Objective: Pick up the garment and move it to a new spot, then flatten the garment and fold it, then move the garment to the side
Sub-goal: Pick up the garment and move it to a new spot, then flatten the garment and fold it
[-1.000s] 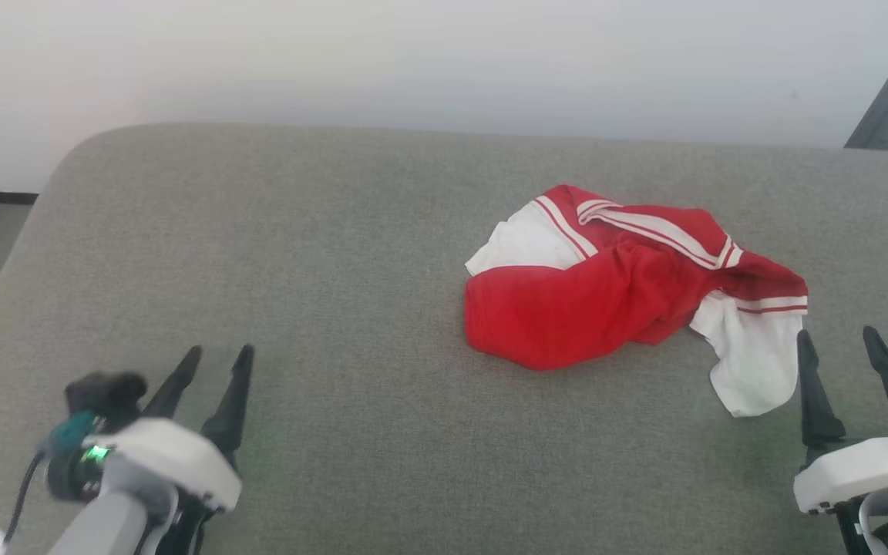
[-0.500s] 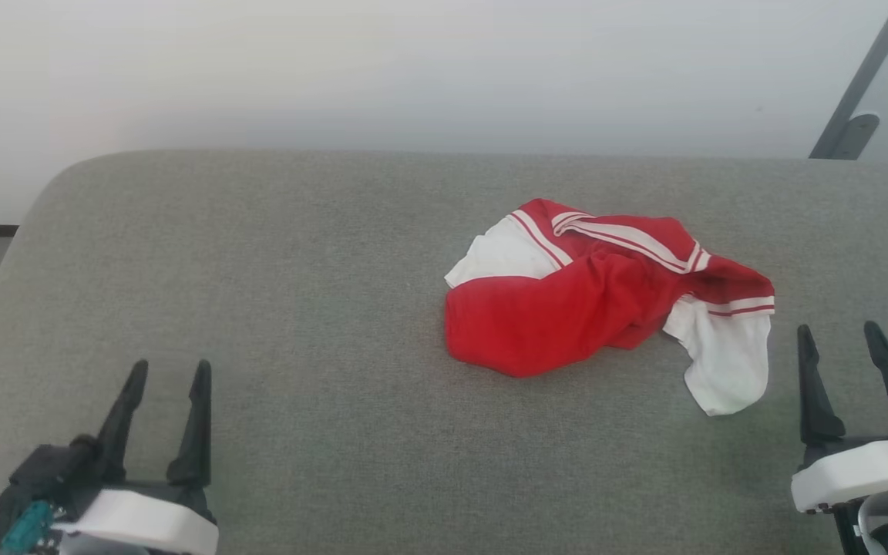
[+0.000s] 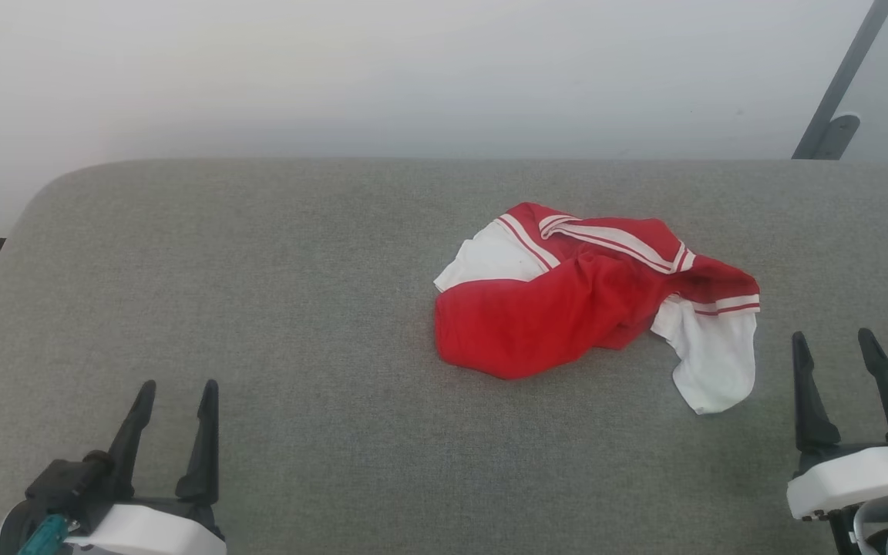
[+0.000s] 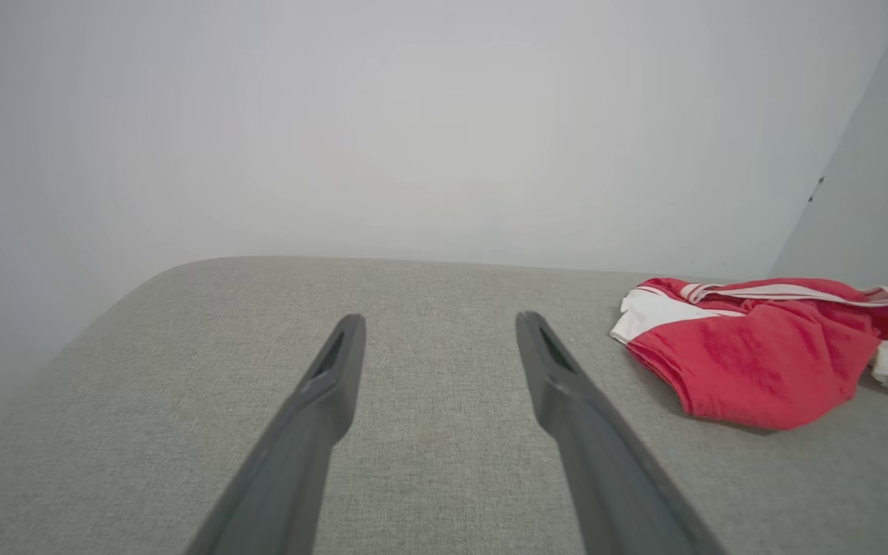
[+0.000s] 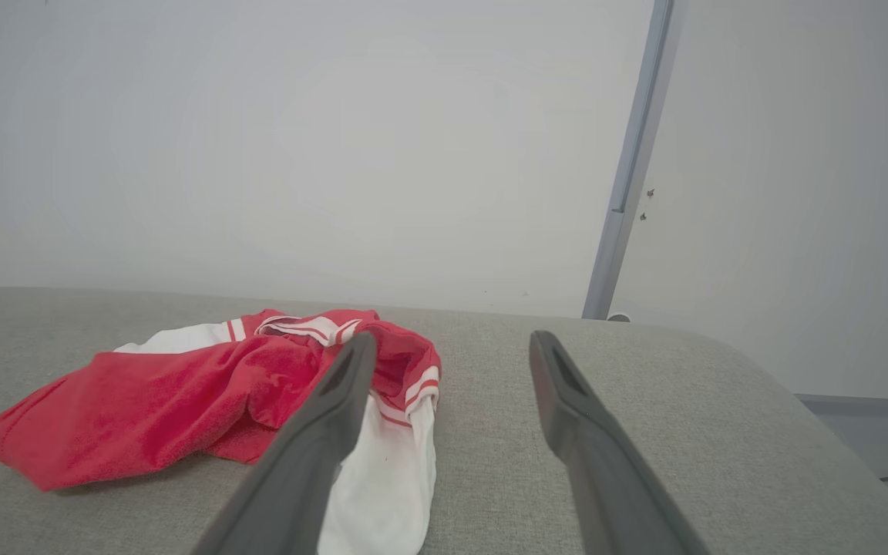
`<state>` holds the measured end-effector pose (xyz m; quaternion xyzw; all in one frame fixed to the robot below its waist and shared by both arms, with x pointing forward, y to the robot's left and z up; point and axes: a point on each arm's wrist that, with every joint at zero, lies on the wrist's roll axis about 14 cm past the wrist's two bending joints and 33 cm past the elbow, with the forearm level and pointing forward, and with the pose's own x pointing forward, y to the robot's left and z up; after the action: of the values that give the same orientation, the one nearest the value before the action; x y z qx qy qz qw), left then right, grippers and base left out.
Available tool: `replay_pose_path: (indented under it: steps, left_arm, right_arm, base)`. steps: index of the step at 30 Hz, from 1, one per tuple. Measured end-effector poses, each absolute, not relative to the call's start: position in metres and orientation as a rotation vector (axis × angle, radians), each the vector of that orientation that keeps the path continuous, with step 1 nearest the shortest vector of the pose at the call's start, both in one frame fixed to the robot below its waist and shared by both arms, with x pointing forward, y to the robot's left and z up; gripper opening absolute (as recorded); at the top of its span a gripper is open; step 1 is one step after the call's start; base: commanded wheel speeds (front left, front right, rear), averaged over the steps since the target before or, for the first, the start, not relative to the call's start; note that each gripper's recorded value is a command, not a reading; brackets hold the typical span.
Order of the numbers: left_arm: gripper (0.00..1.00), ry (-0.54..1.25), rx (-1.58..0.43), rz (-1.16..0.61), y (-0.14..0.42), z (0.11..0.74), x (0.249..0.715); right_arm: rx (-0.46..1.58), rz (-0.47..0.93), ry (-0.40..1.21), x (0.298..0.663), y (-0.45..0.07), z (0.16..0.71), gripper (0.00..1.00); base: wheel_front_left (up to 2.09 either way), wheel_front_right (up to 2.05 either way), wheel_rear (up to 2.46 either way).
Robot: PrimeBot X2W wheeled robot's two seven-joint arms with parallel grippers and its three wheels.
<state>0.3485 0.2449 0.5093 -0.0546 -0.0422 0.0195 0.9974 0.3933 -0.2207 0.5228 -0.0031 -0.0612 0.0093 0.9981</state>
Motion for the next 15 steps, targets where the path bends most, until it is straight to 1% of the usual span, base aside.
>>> replay_pose_path:
  steps: [9, 12, 15]
  left_arm:
    - [1.0, -0.073, -0.112, 0.028, 0.24, 0.506, 0.347]
    - [1.0, -0.065, -0.121, 0.027, 0.238, 0.503, 0.349]
    - [1.0, -0.043, -0.134, 0.02, 0.232, 0.495, 0.351]
  right_arm:
    - [-0.012, 0.041, -0.096, 0.394, -0.215, 0.515, 1.0]
    - [-0.036, 0.069, -0.018, 0.398, -0.213, 0.499, 1.0]
    - [-0.086, 0.107, 0.105, 0.409, -0.213, 0.483, 1.0]
  base:
    - [0.0, 0.0, 0.0]
    - [0.0, 0.0, 0.0]
    - [0.0, 0.0, 0.0]
